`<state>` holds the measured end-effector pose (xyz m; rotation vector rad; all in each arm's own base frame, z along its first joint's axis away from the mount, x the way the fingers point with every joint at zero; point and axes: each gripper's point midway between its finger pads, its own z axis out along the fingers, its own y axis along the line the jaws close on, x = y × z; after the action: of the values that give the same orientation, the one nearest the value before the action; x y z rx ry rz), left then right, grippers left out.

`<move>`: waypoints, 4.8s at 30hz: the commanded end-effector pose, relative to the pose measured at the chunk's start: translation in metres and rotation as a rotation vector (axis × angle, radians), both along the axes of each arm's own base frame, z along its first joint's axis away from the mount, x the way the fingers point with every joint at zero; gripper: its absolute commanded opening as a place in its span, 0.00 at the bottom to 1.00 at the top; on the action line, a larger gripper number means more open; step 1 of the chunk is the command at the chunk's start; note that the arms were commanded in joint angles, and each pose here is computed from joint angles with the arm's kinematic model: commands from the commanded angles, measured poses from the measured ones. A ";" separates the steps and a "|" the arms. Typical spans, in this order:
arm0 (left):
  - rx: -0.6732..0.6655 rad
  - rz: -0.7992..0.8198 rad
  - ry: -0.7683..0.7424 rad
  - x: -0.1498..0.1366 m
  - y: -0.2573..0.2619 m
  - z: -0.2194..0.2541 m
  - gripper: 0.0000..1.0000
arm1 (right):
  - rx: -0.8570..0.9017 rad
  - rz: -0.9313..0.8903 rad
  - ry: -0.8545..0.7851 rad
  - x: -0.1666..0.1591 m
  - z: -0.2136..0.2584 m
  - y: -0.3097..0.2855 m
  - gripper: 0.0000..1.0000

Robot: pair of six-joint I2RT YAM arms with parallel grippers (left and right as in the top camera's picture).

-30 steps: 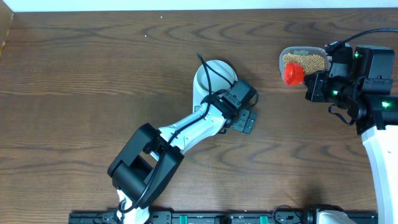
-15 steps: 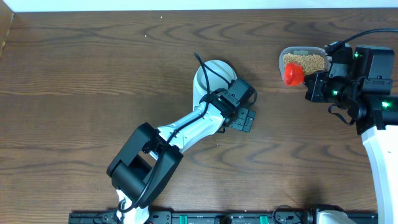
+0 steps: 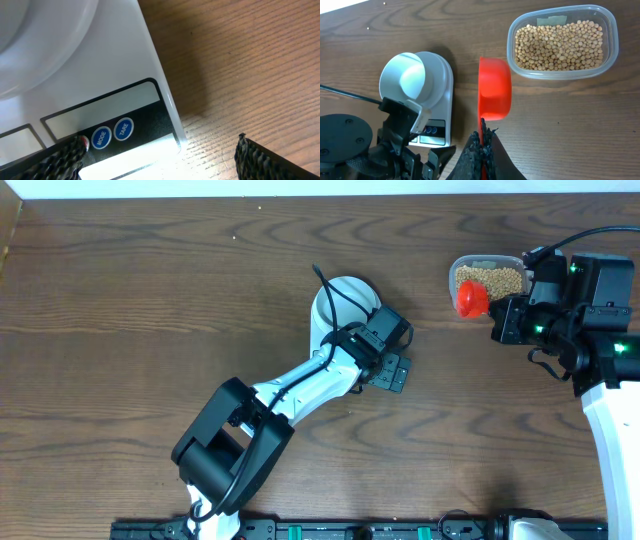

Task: Scoop item into bowl and weigh 50g on scale

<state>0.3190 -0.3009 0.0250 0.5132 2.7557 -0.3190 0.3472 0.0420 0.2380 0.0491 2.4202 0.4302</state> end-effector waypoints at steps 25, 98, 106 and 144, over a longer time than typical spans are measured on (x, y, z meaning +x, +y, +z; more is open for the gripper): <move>-0.122 -0.034 -0.196 0.004 0.009 0.111 0.98 | -0.011 0.003 -0.011 0.001 0.004 -0.002 0.01; -0.028 -0.171 -0.025 -0.015 0.001 0.028 0.98 | -0.047 -0.063 0.026 -0.002 -0.003 -0.013 0.01; -0.004 -0.171 0.005 -0.015 0.002 0.008 0.98 | -0.047 -0.063 0.030 -0.003 -0.003 -0.013 0.01; 0.041 -0.126 0.009 -0.004 0.014 -0.011 0.98 | -0.047 -0.062 0.044 -0.006 -0.005 -0.013 0.01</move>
<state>0.3133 -0.2973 0.0242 0.7193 2.7207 -0.3491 0.3405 0.0292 0.2281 0.1002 2.4722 0.3401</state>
